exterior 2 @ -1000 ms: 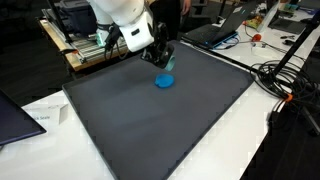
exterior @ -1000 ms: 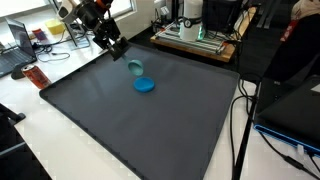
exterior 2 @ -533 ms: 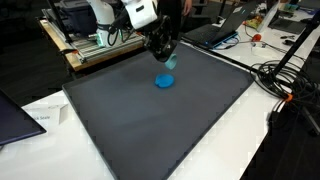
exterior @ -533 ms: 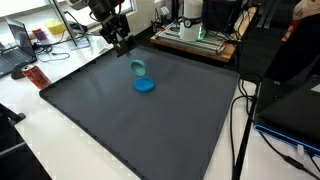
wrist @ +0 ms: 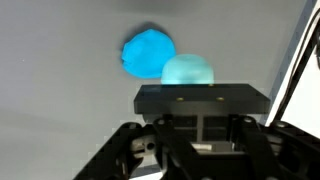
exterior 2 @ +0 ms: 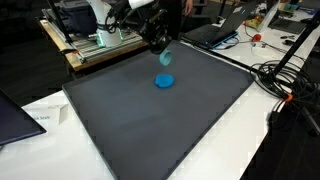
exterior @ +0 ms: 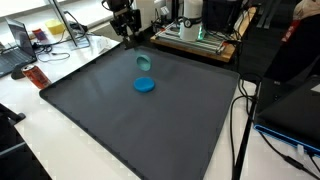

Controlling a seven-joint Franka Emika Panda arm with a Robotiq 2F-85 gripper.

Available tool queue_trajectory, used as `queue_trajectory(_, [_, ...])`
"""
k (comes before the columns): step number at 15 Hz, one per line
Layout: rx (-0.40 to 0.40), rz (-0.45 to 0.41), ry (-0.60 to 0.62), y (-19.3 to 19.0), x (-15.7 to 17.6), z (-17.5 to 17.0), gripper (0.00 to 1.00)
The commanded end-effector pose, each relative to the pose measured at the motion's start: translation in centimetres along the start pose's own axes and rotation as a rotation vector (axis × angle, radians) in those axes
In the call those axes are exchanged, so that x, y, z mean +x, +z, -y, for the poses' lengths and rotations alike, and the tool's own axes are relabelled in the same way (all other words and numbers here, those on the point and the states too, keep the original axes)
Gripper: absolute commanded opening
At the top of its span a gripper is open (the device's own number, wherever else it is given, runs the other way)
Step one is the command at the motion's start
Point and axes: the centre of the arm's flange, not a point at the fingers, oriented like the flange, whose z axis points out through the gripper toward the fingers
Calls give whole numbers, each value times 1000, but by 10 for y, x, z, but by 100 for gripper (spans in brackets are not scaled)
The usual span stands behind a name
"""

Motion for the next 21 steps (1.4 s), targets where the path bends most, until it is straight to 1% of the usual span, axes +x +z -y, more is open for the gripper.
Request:
queue_trajectory(1, [9,7,-46,-7,-32,17,23])
queue_trajectory(2, [3,7,-15,0,-11,9,48])
queue_trajectory(5, [6,13,-30,1,-20,12,48])
queue_trajectory(8, [7,14,-32,1,-21,12,48])
queue_trajectory(9, [17,3,-52,2,-19,15,23])
queue_trajectory(10, [8,-11,-64,4,-18,17,23])
queue_trajectory(13, [28,-44,-112,12,-17,17,23])
queue_trajectory(16, [28,-97,-124,21,-12,14,23])
queue_trajectory(18, [39,-113,-142,31,-9,13,23])
queue_trajectory(21, [33,-134,-154,47,-6,8,23])
